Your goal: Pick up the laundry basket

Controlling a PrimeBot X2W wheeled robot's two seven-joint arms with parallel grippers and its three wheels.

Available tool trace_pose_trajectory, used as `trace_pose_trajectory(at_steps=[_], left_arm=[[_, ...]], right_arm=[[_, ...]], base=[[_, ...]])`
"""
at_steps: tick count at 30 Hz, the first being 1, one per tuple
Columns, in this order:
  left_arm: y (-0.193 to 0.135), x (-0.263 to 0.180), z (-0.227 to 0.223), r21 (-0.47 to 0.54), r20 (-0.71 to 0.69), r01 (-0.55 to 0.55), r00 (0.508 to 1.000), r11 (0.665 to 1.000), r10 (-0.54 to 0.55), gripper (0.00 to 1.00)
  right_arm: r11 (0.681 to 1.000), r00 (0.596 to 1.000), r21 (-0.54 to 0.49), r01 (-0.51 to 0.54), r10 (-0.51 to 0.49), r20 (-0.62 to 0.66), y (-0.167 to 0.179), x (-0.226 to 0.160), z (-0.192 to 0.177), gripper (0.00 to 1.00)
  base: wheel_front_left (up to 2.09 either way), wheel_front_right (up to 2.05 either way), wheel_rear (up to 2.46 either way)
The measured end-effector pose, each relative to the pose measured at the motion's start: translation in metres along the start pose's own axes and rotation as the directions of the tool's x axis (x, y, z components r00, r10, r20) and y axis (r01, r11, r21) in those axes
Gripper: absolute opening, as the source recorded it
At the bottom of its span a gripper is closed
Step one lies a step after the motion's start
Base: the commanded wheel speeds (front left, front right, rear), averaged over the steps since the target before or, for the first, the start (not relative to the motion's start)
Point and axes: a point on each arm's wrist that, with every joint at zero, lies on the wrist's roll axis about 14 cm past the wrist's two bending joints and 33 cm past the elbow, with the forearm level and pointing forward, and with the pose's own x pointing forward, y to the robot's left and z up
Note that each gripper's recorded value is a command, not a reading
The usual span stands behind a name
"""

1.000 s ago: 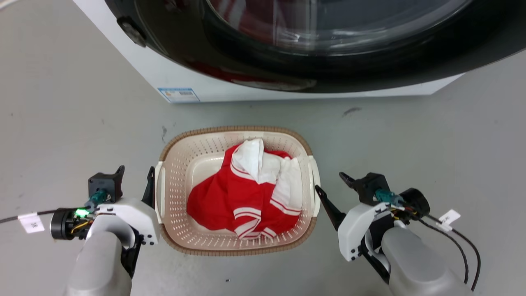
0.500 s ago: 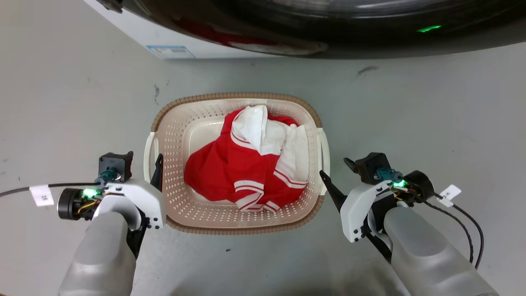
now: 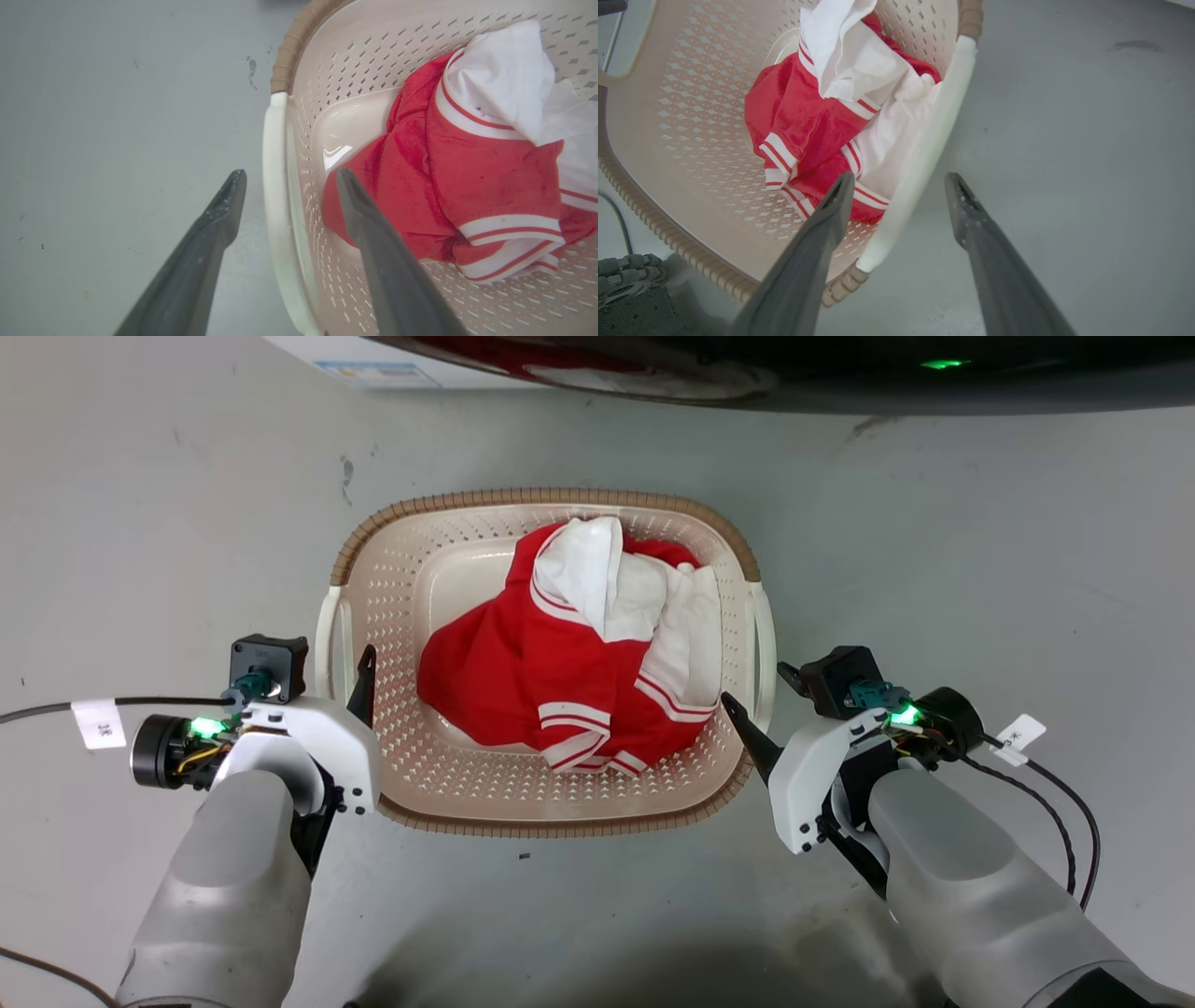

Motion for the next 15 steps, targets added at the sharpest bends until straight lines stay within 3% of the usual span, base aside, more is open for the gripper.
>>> trace_pose_trajectory(at_steps=[13, 14, 15], left_arm=[[-0.011, 0.012, -0.020, -0.004, -0.069, 0.025, 0.997, 1.000, -0.025, 1.00], [-0.012, 0.012, -0.022, -0.004, -0.076, 0.028, 0.997, 1.000, -0.028, 0.49], [-0.013, 0.012, -0.022, -0.003, -0.077, 0.030, 0.997, 1.000, -0.030, 0.12]], right_arm=[[1.000, 0.998, 0.012, -0.020, 0.021, -0.061, 0.001, 0.011, -0.020, 1.00], [1.000, 0.998, 0.009, -0.022, 0.022, -0.061, 0.001, 0.011, -0.019, 0.31], [1.000, 0.998, 0.007, -0.023, 0.024, -0.059, 0.001, 0.012, -0.018, 0.00]], base=[[0.00, 0.00, 0.00], [0.00, 0.00, 0.00], [0.00, 0.00, 0.00]])
